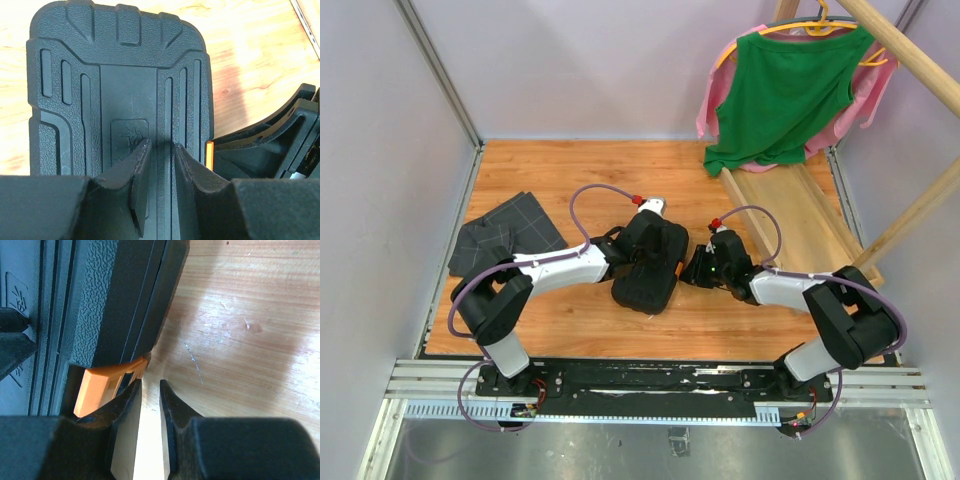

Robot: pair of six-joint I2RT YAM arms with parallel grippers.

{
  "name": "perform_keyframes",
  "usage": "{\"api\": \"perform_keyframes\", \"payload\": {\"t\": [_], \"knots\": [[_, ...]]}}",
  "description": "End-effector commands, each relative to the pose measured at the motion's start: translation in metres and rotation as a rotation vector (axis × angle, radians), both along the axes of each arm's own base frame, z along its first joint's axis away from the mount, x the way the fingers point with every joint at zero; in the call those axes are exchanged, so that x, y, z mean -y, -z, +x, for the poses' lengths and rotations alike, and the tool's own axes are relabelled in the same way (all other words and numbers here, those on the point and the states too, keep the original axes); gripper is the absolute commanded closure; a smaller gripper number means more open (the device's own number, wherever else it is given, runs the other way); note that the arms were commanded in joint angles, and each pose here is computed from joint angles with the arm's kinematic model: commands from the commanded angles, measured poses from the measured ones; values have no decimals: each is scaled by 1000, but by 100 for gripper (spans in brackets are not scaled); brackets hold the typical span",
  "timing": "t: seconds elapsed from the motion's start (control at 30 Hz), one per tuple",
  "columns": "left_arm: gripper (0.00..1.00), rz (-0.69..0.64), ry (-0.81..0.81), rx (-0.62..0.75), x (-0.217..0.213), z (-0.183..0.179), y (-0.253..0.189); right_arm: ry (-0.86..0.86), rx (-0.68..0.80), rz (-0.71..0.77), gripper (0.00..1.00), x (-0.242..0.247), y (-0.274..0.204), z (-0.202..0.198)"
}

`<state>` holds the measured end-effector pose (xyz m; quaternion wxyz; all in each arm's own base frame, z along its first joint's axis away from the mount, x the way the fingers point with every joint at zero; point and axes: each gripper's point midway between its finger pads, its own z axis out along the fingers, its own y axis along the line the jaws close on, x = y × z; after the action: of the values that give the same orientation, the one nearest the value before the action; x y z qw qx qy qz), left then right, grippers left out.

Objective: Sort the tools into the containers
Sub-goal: Close the storage box at the center of the board, then reset both arms

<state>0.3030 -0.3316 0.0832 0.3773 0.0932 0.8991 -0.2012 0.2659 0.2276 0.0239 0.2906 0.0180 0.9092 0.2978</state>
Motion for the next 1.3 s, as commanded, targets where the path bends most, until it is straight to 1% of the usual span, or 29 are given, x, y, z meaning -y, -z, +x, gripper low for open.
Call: {"api": "perform_keyframes", "payload": {"t": [0.0, 0.17, 0.33, 0.47, 0.63, 0.77, 0.9, 1.03, 1.13, 1.17, 1.2, 1.27], "knots": [[70, 154, 86, -236, -17, -58, 70, -38, 30, 25, 77, -14, -10, 6], [70, 159, 84, -235, -17, -58, 71, -43, 21, 20, 77, -14, -7, 4], [70, 167, 62, -207, -21, -53, 65, -27, 25, -22, 76, -3, -5, 0], [70, 157, 44, -157, -21, -44, 48, -4, 37, -67, 73, 10, -4, -4], [68, 116, 29, -64, -16, -29, 11, 15, 61, -122, 70, 25, -10, -9], [63, 69, 9, 33, -17, -18, -28, -1, 117, -157, 62, 34, -24, -11], [55, 26, -42, 134, -31, -9, -66, -14, 224, -199, 50, 46, -55, -9], [45, 20, -157, 225, -64, -3, -94, -13, 368, -241, 39, 62, -98, -9], [38, 0, -226, 288, -88, -5, -115, 12, 453, -288, 33, 81, -124, -14], [36, -1, -242, 305, -95, -6, -119, 25, 479, -299, 29, 87, -132, -15], [35, -2, -263, 324, -103, -8, -124, 41, 498, -309, 23, 93, -138, -17], [28, -10, -309, 355, -119, -12, -133, 75, 559, -306, 17, 103, -153, -22]]}}
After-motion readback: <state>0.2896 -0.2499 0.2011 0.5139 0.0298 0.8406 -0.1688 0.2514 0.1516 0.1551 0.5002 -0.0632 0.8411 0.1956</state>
